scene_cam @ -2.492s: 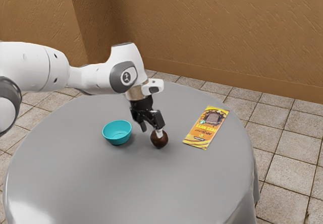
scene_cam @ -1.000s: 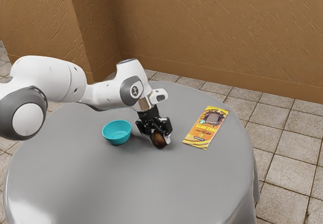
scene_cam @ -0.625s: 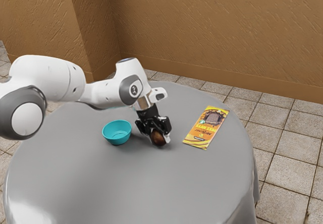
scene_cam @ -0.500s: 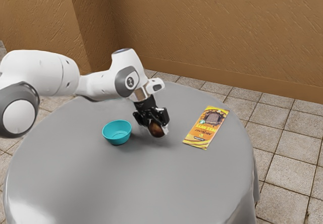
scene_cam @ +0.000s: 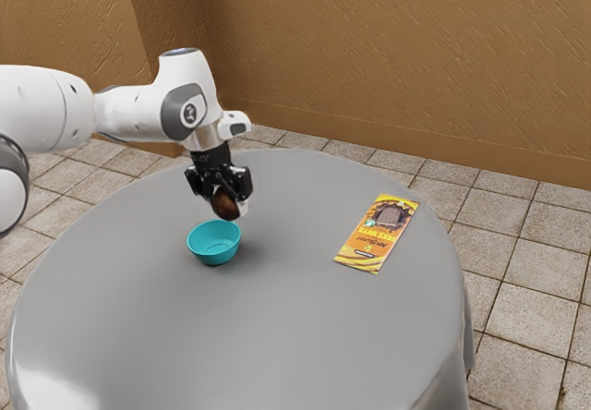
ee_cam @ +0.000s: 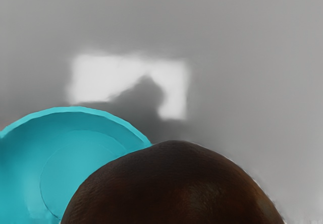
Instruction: Place the pear in the bowl.
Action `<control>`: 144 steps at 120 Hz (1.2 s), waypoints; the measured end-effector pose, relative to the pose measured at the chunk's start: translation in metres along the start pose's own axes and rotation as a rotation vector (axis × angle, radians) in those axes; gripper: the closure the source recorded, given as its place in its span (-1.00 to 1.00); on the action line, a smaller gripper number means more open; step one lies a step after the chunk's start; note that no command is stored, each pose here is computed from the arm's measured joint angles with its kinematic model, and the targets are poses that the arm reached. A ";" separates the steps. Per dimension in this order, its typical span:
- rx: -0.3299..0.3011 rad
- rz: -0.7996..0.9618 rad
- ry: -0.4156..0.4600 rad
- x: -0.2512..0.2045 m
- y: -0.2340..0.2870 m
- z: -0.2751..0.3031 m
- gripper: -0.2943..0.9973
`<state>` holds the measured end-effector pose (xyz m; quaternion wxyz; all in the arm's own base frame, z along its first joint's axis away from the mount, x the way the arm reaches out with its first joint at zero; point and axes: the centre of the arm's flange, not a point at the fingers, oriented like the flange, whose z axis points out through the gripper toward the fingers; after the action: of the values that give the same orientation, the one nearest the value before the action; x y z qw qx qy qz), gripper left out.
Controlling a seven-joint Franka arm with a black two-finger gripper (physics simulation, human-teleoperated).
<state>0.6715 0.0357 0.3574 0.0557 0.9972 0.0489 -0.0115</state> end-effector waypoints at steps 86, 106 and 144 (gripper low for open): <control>0.041 -0.052 -0.195 -0.004 -0.034 0.057 -0.29; 0.033 -0.031 -0.153 -0.006 -0.023 0.025 -0.43; 0.118 0.274 0.007 -0.028 0.052 -0.127 -0.52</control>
<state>0.6511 -0.0042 0.4898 -0.0019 0.9961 -0.0884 -0.0032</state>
